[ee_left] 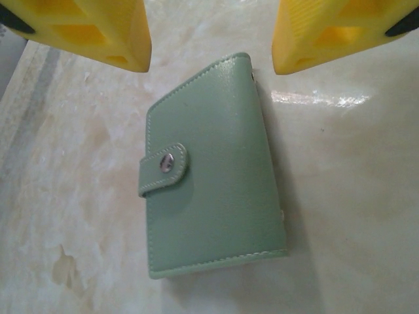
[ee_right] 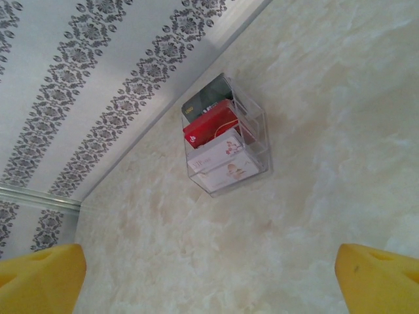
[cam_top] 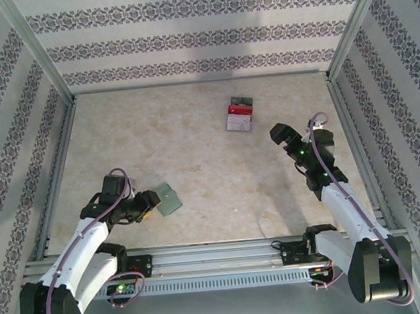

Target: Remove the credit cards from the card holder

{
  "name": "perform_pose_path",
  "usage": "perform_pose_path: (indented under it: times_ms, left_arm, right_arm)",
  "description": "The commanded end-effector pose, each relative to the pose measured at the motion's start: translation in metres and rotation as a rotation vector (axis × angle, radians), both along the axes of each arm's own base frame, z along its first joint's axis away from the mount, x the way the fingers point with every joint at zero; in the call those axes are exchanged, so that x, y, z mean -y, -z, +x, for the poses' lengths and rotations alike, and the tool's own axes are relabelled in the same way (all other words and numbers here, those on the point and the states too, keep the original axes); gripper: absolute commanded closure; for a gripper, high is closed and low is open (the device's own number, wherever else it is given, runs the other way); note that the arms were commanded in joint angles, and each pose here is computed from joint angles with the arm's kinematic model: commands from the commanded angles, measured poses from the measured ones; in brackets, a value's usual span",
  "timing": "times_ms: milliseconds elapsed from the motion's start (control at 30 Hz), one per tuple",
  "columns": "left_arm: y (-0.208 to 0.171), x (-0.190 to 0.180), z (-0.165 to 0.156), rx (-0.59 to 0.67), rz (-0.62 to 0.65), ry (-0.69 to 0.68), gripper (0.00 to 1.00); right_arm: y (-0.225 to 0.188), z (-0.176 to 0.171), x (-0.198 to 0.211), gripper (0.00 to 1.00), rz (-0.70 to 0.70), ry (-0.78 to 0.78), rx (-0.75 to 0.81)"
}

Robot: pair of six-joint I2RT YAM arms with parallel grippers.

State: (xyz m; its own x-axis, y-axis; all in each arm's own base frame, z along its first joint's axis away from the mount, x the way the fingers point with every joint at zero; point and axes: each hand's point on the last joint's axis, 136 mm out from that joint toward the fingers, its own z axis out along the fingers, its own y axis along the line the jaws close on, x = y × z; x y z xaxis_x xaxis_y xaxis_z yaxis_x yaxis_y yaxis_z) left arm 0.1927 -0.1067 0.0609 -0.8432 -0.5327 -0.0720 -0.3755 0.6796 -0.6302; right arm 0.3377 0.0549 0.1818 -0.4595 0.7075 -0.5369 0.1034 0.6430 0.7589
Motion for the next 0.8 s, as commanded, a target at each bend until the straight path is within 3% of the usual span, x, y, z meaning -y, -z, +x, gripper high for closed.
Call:
perform_pose_path:
  times_ms: [0,500,767]
  left_arm:
    - [-0.003,0.008,0.015,0.044,-0.05,-0.025,0.5]
    - [0.021,-0.001,0.027,0.015,0.045,-0.016,0.52]
    - [0.033,0.004,0.029,0.006,0.011,-0.023,0.56]
  right_arm:
    - [-0.013,0.005,-0.003,0.03,0.013,-0.006,0.034]
    - [-0.011,0.005,-0.001,0.02,0.005,0.005,0.024]
    - [-0.01,0.005,-0.001,0.02,0.007,0.004,0.019]
